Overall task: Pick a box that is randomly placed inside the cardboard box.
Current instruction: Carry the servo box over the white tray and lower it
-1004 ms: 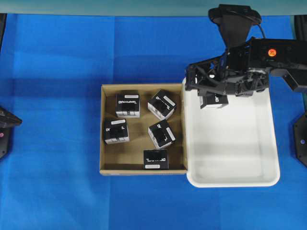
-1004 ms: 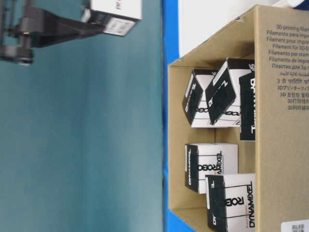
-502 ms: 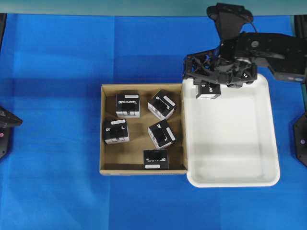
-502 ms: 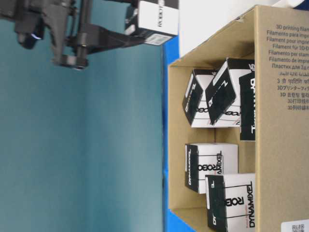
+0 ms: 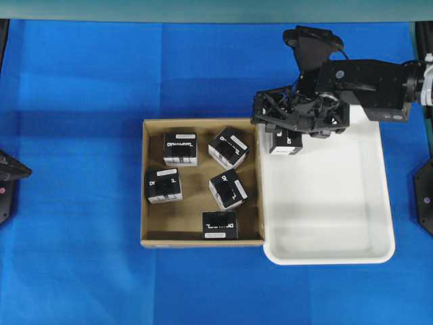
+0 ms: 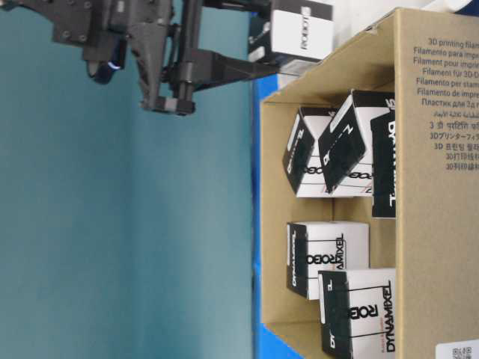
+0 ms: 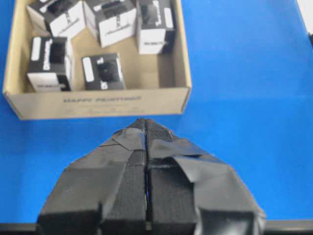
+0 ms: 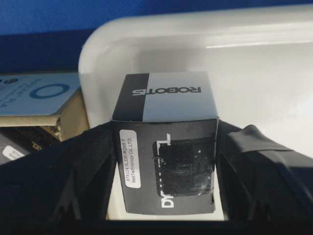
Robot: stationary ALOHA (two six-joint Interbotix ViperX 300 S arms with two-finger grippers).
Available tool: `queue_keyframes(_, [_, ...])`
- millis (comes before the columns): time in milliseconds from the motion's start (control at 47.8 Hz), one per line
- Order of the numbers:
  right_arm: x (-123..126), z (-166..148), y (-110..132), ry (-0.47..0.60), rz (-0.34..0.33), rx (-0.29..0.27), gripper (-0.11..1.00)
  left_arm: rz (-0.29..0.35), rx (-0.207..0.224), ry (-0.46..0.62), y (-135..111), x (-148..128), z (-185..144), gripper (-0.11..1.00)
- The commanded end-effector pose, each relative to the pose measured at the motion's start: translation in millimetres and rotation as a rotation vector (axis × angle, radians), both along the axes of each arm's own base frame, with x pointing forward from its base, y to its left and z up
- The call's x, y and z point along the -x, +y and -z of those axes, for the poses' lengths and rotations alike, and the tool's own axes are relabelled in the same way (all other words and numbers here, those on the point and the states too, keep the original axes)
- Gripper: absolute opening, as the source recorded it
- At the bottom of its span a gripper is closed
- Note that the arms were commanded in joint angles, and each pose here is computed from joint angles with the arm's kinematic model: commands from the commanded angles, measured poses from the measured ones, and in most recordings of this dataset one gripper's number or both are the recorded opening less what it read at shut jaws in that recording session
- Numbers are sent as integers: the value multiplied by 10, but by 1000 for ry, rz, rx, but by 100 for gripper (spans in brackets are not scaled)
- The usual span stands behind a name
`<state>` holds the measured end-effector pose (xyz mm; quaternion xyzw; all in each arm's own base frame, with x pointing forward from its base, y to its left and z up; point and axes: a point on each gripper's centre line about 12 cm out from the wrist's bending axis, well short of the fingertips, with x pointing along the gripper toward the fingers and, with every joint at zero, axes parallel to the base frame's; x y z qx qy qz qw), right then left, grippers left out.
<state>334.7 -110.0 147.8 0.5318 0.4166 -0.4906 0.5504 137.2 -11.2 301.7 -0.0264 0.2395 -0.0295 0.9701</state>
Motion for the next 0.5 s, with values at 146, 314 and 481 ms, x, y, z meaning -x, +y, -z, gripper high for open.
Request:
queue_keyframes(146, [22, 109, 15, 10, 0, -10, 63, 2, 1, -15, -6, -26, -70, -7])
queue_keyframes(314, [-5, 149, 12, -11, -12, -6, 63, 2, 1, -17, -6, -26, -76, -7])
queue_keyframes(481, [-1, 164, 10, -8, -14, -8, 63, 1, 3, -15, -6, -26, -70, -7])
